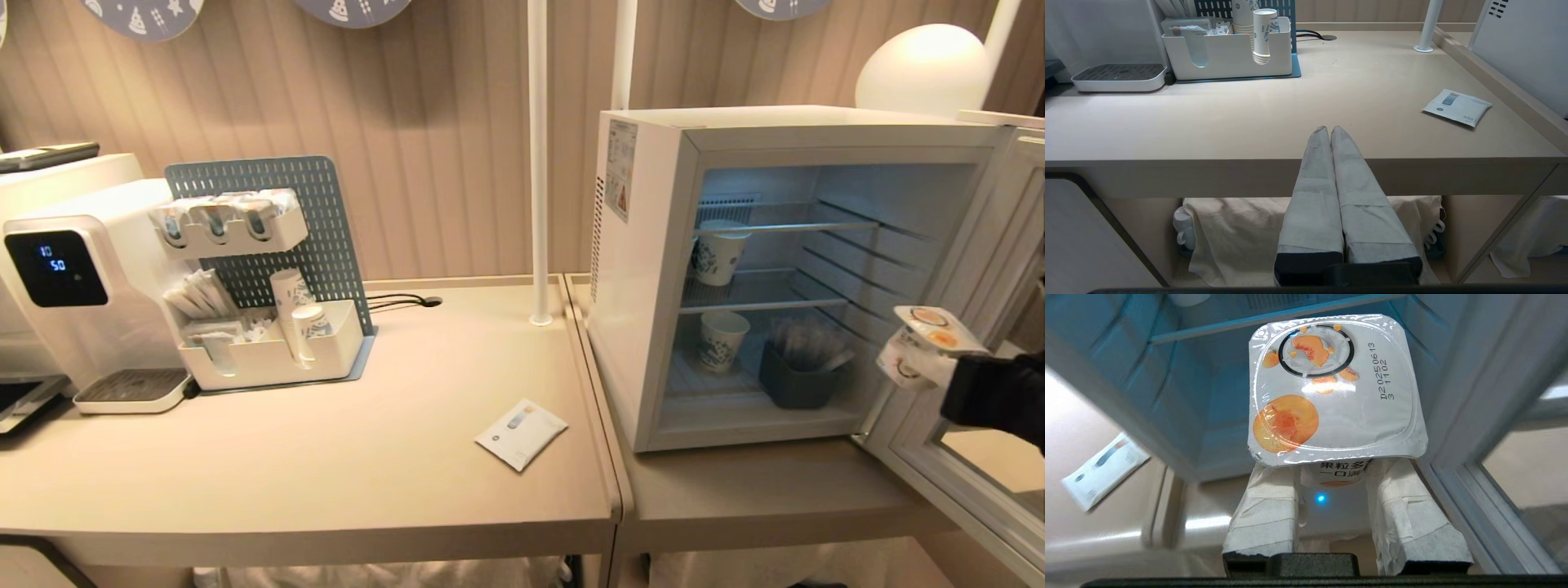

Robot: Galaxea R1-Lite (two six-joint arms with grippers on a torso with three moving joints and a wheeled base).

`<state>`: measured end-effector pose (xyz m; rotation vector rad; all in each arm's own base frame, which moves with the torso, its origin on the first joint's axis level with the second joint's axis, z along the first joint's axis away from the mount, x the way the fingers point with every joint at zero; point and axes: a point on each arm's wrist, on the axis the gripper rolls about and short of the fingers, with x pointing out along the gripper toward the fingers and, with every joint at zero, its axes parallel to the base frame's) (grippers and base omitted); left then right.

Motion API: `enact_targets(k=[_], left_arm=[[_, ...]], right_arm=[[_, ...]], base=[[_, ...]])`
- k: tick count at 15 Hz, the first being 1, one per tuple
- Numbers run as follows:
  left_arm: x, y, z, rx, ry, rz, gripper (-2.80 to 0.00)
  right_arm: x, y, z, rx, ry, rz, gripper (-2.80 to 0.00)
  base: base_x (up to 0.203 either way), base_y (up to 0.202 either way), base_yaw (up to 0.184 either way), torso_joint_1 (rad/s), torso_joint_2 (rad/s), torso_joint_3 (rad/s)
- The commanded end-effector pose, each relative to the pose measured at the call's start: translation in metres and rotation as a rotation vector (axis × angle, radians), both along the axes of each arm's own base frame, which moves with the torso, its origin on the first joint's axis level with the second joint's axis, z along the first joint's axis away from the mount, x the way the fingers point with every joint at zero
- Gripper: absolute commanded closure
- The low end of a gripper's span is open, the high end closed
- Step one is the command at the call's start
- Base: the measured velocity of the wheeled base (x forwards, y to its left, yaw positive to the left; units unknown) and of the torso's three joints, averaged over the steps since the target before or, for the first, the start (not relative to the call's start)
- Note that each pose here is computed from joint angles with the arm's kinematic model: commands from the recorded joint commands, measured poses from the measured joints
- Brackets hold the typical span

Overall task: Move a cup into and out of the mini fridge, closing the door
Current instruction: Put the yoghurt in the freezer

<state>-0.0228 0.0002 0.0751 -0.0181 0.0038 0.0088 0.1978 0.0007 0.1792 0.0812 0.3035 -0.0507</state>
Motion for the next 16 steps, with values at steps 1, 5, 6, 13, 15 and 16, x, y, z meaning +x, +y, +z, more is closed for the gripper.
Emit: enact_targets(k=[1,5,6,13,15,16], left_arm=[[0.0,0.0,-0.001,-0.002,0.002,0.0,0.0],[0.0,0.0,-0.001,-0.005,0.002,0.0,0.0],[0.0,0.0,-0.001,-0.006,0.002,0.0,0.0],[0.0,0.0,-0.001,-0.01,0.002,0.0,0.0],[0.0,0.0,-0.001,-0.01,0.002,0.0,0.0],[0.0,0.0,-0.001,-0.01,0.002,0.0,0.0]], right_arm=[[0.059,0.0,-0.034,-0.002,0.103,-0.015,0.0],[0.127,-0.004,-0.028,0.004,0.02,-0.061,0.0],[0.138,-0.006,-0.028,0.006,0.011,-0.083,0.0],[0.188,-0.017,-0.048,0.005,0.021,-0.166,0.0],[0.193,-0.018,-0.048,0.005,0.016,-0.167,0.0],[0.195,-0.018,-0.046,0.005,0.006,-0.168,0.0]], base=[[0.0,0.0,0.0,0.0,0.0,0.0],[0.0,0.0,0.0,0.0,0.0,0.0],[0.0,0.0,0.0,0.0,0.0,0.0],[0.0,0.0,0.0,0.0,0.0,0.0],[0.0,0.0,0.0,0.0,0.0,0.0],[0.0,0.0,0.0,0.0,0.0,0.0]])
